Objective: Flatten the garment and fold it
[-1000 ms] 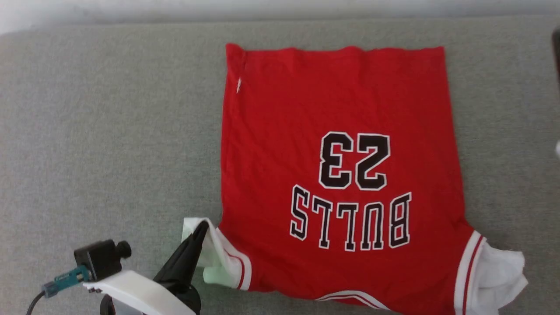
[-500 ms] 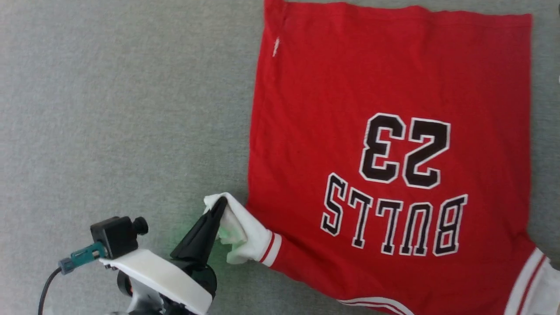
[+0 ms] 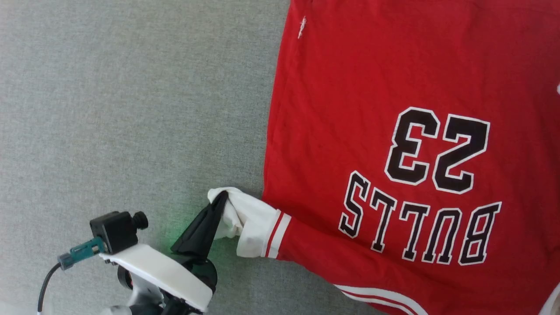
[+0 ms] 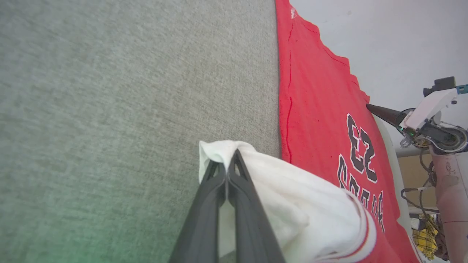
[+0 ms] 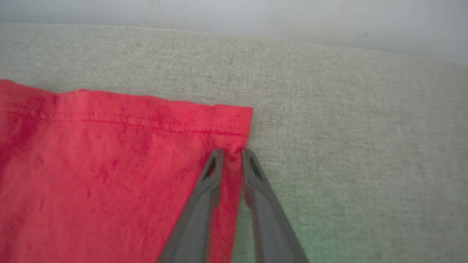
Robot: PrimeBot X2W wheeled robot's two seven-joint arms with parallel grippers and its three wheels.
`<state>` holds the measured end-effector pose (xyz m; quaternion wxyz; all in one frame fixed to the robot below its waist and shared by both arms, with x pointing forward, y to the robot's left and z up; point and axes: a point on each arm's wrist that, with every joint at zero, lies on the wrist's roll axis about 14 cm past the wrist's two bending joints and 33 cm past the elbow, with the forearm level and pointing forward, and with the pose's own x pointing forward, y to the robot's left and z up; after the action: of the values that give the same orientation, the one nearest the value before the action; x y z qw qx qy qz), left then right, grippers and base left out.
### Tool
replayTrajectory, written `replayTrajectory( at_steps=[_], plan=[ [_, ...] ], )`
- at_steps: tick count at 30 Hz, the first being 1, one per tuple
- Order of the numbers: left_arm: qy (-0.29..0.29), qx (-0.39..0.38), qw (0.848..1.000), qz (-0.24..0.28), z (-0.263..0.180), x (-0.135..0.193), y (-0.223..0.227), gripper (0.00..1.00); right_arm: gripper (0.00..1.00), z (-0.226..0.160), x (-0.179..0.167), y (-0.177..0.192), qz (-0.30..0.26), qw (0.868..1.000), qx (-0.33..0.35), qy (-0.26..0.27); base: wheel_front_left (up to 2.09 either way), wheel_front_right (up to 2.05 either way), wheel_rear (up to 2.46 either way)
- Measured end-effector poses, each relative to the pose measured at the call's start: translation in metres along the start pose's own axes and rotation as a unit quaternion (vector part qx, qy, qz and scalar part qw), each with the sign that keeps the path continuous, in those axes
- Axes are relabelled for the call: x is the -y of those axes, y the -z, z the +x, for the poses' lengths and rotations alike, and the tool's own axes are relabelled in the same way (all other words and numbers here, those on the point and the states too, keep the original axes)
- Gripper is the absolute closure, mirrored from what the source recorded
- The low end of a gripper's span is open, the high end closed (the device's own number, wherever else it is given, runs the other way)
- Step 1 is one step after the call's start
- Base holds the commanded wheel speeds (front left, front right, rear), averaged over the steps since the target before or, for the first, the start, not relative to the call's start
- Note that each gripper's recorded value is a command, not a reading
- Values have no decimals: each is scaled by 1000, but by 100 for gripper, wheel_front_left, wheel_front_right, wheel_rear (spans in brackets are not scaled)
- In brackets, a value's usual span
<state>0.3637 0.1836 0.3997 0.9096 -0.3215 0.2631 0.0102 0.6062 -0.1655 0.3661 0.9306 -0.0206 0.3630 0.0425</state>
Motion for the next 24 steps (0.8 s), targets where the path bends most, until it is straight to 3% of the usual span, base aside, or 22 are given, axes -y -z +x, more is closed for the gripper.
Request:
replayTrajectory(
  at_steps=[7,15,20,24],
  plan=[
    [14,8,1000,7,-3,7,-6,100,100,-17,-1,-22,5,999,47,-8,0,0,0],
    [35,20,999,11,-18,21,-11,100,100,-84,21,-62,41,987,153,-10,0,0,0],
    [52,23,998,15,-25,33,-12,100,100,-145,71,-32,63,981,178,40,0,0,0],
    [78,22,997,21,-26,49,-13,100,100,-202,106,29,133,972,168,95,0,0,0]
  ],
)
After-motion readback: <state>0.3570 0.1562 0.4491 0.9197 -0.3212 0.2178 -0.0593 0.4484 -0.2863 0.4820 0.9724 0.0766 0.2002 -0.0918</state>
